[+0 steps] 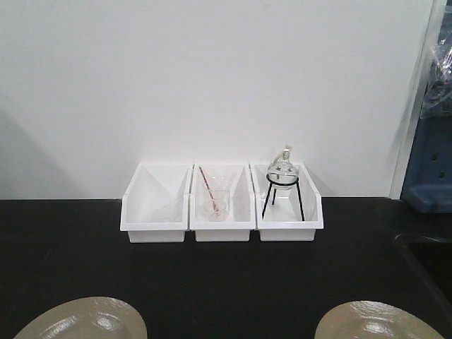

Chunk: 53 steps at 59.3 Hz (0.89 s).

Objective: Arrange circular plates on left workspace

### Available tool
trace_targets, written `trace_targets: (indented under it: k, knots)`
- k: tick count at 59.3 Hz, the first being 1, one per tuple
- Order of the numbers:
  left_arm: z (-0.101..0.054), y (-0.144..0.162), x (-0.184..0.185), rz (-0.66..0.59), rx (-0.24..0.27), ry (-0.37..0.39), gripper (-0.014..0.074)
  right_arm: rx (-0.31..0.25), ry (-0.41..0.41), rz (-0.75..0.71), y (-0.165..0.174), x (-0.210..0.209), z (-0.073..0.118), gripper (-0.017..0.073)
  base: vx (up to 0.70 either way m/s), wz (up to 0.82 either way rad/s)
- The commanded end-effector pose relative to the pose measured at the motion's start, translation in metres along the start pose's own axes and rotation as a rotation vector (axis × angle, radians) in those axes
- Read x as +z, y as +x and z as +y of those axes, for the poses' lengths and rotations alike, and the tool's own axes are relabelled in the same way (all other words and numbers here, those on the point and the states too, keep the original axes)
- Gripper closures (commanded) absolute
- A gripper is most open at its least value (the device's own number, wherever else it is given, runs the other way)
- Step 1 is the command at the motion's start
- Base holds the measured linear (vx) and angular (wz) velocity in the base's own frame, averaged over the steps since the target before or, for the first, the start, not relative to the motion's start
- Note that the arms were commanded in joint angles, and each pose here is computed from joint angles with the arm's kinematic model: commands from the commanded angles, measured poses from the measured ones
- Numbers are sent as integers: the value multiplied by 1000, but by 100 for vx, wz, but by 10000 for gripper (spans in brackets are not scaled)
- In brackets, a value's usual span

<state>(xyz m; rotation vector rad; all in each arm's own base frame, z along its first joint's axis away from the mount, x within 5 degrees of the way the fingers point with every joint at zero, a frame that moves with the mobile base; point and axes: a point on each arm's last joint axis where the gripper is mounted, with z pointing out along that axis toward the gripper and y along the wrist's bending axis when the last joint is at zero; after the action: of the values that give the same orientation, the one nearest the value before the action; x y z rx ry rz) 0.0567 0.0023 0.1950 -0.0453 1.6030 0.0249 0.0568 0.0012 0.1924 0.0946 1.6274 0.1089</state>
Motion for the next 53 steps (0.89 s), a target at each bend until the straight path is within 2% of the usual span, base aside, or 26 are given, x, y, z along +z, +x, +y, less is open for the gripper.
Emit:
trace_targets:
  k: [1,9,19,26,34,38,46,53]
  knots:
    - [0,-4,-1,-83,-12,6,591,-15,2,-93,-6,-1,0,564,0,0]
    - [0,-5,-1,-98,-12,5,591,-15,1,-126,-9,-2,0,564,0,0]
    - [0,-13,-2,-183,-18,2,591,-15,-1,-201,-16,-3,0,564,0,0]
    - [1,-25,-5,-287,-20,-1,591,-14,-4,-289,-25,-5,1,564,0,0]
    - [1,-36,-9,-409,-42,-4,591,-14,-10,-357,-41,-10,3,564,0,0]
    - [1,-42,-10,-423,-84,6,591,-17,-15,-375,-55,-14,5,564,0,0]
    - [0,-63,-15,-378,-166,29,591,-71,-15,-413,-92,-24,10,564,0,0]
    - [-1,-89,-21,-354,-179,37,591,-139,-4,-391,-129,-22,15,564,0,0]
